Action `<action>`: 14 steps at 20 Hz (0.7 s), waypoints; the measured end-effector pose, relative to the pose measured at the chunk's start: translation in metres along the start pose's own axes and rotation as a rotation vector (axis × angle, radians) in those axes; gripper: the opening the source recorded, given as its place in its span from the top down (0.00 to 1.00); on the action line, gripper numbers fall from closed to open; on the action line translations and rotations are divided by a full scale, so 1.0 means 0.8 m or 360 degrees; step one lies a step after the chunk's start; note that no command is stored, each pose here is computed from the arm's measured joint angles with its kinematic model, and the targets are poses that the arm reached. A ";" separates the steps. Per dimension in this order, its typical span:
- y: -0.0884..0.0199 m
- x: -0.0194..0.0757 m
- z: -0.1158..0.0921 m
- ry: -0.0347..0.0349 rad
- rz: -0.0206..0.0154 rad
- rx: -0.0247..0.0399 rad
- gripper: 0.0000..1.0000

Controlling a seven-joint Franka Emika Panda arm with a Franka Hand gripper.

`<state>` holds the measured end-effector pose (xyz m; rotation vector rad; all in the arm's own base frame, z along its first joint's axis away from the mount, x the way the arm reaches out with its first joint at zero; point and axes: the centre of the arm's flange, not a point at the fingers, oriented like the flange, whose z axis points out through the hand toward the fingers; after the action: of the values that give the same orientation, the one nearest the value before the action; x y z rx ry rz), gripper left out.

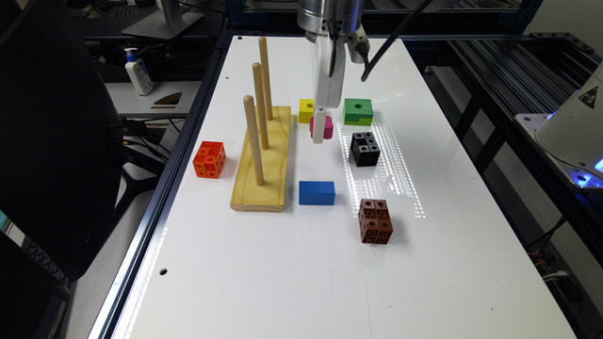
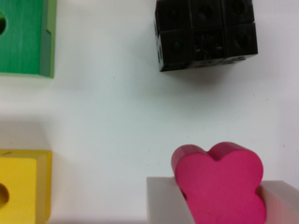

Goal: Pick up pink flower.

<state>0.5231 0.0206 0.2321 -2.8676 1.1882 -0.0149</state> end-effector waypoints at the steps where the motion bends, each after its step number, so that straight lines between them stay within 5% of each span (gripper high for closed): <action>1: 0.000 0.000 -0.004 0.0004 -0.00003 0.0004 1.00; 9: 0.000 -0.002 -0.044 0.0006 -0.00030 -0.0001 1.00; 14: 0.000 -0.002 -0.069 0.0018 -0.00044 0.0008 1.00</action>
<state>0.5208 0.0205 0.2877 -2.8688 1.1844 -0.0338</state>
